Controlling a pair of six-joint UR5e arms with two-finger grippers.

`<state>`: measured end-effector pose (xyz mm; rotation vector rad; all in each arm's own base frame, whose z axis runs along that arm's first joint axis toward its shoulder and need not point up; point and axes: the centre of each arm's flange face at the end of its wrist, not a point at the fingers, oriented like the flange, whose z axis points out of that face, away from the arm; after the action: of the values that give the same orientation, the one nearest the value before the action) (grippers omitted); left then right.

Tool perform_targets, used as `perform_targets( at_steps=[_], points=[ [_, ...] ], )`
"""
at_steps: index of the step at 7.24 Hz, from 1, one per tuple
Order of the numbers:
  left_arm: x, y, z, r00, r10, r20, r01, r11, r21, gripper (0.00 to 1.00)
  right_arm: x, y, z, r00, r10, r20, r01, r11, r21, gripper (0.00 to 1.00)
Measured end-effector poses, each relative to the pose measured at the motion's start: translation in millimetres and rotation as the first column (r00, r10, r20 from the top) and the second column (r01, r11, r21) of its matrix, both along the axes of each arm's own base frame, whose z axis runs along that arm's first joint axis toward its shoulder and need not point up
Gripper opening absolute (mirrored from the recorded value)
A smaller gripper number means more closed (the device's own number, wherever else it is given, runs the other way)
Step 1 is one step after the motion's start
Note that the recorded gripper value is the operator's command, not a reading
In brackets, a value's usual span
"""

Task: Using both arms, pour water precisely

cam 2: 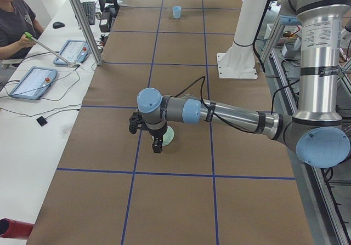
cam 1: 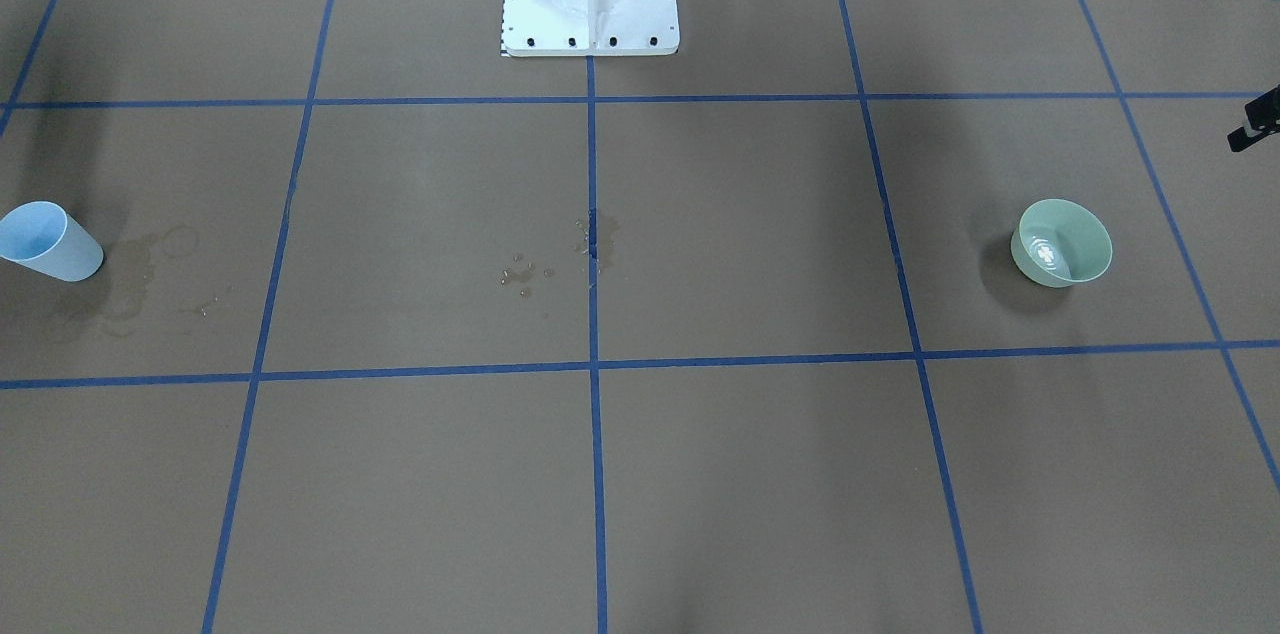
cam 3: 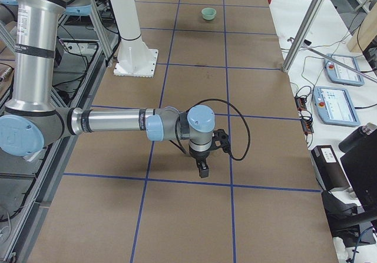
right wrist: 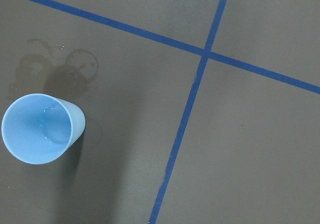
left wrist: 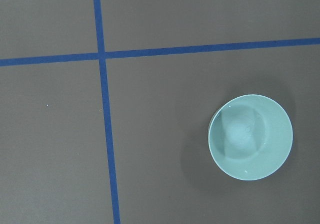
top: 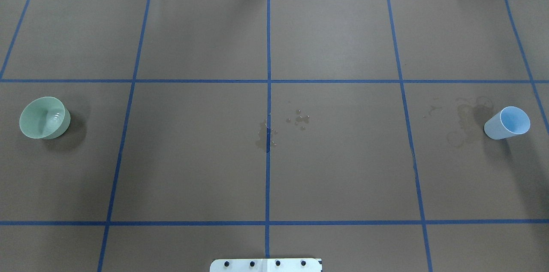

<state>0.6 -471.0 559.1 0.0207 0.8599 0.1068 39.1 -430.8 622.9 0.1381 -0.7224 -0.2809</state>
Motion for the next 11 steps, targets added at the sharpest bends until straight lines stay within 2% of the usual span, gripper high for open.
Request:
perform_targets(
  at_steps=[9, 11],
  points=[
    [-1.7, 2.3, -0.1, 1.000, -0.004, 0.012, 0.004, 1.000, 0.005, 1.00, -0.6, 2.1, 5.1, 1.000, 0.007, 0.010, -0.007, 1.000, -0.015, 1.00],
    [-1.1, 2.0, 1.8, 1.000, -0.004, 0.009, 0.004, 1.000, 0.000, 1.00, -2.7, 2.4, 5.5, 0.999, 0.007, 0.038, -0.006, 1.000, -0.023, 1.00]
  ],
)
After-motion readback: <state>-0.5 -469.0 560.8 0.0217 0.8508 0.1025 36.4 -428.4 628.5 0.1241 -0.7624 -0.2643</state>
